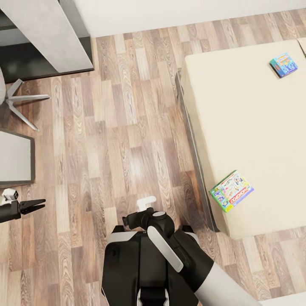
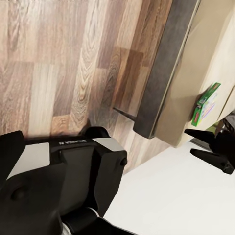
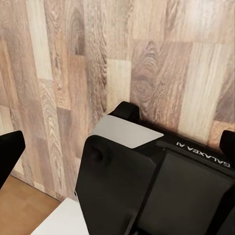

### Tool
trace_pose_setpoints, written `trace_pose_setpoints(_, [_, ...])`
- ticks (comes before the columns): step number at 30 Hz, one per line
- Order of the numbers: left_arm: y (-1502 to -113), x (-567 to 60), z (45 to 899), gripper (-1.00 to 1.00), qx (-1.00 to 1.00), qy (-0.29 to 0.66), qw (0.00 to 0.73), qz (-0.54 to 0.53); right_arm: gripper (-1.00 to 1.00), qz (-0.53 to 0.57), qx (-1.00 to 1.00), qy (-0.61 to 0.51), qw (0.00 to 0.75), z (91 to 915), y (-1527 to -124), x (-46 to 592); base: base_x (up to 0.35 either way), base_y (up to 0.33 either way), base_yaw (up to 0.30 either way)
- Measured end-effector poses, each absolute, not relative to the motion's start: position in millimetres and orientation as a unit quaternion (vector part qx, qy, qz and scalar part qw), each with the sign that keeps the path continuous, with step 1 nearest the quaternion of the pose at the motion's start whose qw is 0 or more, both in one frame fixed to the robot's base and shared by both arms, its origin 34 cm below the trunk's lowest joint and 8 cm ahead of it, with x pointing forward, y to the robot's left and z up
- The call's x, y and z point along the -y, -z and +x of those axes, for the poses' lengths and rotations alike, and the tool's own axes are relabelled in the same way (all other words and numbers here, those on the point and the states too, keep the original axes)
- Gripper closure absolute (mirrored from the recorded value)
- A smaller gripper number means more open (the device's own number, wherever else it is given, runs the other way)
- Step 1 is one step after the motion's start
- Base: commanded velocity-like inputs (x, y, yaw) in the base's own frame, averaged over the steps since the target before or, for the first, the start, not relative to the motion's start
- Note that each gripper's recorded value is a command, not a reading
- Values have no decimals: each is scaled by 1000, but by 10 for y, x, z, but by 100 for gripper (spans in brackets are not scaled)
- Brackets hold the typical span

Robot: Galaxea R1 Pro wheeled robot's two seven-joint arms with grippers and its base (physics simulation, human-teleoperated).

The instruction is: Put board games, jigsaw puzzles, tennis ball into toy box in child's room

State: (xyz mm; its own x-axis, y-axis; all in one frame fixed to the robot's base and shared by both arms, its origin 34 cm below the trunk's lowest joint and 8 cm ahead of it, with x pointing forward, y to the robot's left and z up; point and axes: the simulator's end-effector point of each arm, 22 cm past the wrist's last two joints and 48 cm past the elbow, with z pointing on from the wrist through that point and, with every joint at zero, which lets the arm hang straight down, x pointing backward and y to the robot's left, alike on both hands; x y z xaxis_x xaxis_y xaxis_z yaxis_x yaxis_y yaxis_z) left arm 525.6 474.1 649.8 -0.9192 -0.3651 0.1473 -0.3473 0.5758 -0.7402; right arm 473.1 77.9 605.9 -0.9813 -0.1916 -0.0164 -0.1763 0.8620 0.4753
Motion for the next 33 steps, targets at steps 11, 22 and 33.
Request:
trace_pose_setpoints(11, [-6564, -4743, 5289, -100, -888, 416, 18, -196, -100, 97, 965, 244, 6, 4798, -6125, -779, 0, 0, 22])
trace_pose_setpoints(22, [-6648, -4761, 5355, -100, -889, 416, 29, -188, -100, 87, 966, 245, -11, 4874, -6182, -793, 0, 0, 68])
trace_pose_setpoints(33, [-6730, -4753, 5438, -100, -889, 419, 40, -181, -100, 87, 966, 244, -23, 4958, -6249, -794, 0, 0, 81])
